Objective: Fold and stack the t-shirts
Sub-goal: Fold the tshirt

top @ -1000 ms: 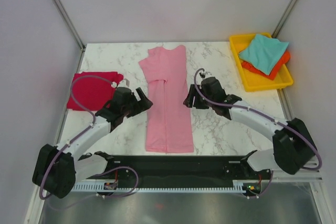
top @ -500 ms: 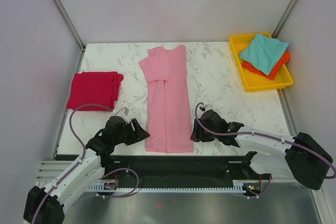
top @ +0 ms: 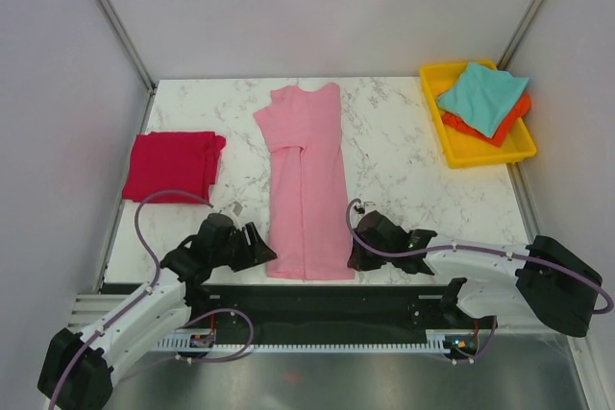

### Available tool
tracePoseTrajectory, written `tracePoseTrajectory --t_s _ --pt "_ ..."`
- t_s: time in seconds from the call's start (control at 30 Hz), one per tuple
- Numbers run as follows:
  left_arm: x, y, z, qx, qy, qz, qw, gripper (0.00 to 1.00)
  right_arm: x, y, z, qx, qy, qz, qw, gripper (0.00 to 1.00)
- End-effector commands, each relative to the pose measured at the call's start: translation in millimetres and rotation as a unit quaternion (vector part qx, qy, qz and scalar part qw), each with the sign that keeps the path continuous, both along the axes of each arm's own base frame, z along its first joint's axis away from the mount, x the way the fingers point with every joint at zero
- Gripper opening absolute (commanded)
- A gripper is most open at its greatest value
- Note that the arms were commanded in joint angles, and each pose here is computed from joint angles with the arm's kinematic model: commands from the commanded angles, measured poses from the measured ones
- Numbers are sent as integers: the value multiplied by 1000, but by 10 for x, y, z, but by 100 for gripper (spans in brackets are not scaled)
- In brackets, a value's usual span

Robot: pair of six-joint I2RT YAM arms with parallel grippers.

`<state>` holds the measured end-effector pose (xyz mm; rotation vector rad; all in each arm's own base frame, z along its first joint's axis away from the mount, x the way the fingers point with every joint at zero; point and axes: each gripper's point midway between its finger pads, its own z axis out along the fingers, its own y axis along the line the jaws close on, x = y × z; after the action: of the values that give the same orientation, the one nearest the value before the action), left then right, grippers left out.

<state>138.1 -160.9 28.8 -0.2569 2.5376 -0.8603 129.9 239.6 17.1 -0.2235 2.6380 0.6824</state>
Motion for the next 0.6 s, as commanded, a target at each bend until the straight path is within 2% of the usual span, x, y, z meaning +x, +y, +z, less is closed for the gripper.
tracePoseTrajectory --t_s 0.0,0.03,0.1,0.17,0.37,0.43,0.47,0.5,0.57 --pt "23 -62 97 -10 6 -1 1000 63 32 39 39 -2 -9 4 1000 11" --pt "21 -69 98 -8 8 -4 1000 61 46 51 65 0 -14 7 1000 8" --pt "-3 -90 76 0 21 -16 1000 50 62 77 139 9 -21 8 1000 2" --pt "-41 -131 78 0 30 -28 999 39 64 99 190 16 -25 14 999 1" --pt "-97 -163 48 6 44 -32 999 29 91 140 282 23 -38 26 999 0" --pt "-105 -172 35 8 51 -31 998 21 97 147 318 27 -42 26 998 0" --pt "-102 -176 38 9 52 -30 998 9 97 147 332 29 -44 27 998 0" --pt "-104 -176 36 8 53 -29 998 3 96 149 346 31 -45 28 998 0" --pt "-91 -186 83 -1 43 -28 999 2 118 157 412 39 -54 25 997 0"
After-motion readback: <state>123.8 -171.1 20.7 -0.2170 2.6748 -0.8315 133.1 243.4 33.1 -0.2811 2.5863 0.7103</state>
